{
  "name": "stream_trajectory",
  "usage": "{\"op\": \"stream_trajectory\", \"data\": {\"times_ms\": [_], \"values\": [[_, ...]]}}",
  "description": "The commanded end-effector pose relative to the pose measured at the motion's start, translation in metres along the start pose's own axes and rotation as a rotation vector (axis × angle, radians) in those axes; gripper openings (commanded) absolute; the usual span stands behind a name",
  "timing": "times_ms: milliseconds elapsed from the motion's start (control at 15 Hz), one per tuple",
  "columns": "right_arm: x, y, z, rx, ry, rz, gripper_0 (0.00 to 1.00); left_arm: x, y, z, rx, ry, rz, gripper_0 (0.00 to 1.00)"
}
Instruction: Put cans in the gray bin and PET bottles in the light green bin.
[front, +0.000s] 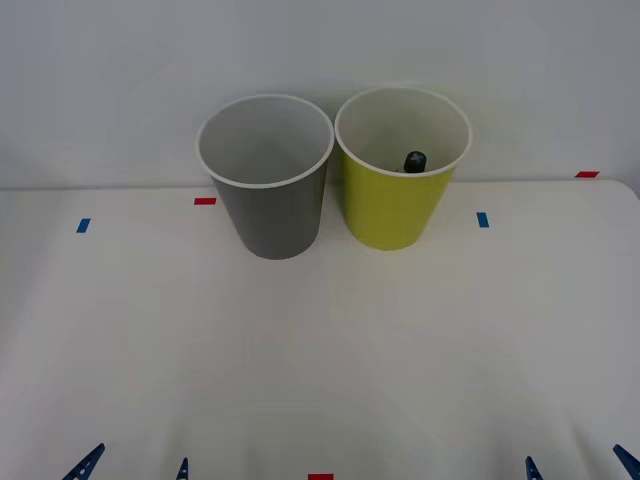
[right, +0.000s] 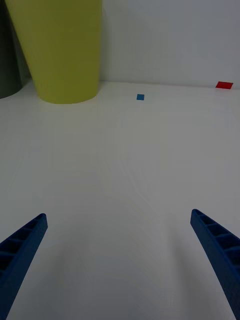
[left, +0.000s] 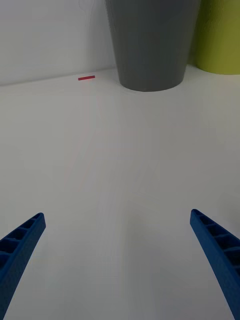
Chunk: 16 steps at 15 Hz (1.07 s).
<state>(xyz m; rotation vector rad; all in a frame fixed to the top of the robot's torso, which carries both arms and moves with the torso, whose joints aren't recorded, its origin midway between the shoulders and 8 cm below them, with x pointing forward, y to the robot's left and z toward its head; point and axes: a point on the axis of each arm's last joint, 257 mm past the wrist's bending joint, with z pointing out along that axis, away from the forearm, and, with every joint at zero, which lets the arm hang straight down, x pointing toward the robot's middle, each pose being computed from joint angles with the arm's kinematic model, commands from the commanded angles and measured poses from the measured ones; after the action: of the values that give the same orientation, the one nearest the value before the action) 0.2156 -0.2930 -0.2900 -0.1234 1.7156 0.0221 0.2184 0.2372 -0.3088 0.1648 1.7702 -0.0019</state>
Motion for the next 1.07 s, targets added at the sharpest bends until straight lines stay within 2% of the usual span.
{"op": "stream_trajectory", "data": {"times_ms": [67, 1067], "values": [[0.0000, 0.0000, 0.0000, 0.000, 0.000, 0.000, 1.00, 0.0000, 0.0000, 0.0000, 0.000, 0.000, 0.000, 1.00], [0.0000, 0.0000, 0.0000, 0.000, 0.000, 0.000, 1.00, 0.0000, 0.0000, 0.0000, 0.000, 0.000, 0.000, 1.00]]}}
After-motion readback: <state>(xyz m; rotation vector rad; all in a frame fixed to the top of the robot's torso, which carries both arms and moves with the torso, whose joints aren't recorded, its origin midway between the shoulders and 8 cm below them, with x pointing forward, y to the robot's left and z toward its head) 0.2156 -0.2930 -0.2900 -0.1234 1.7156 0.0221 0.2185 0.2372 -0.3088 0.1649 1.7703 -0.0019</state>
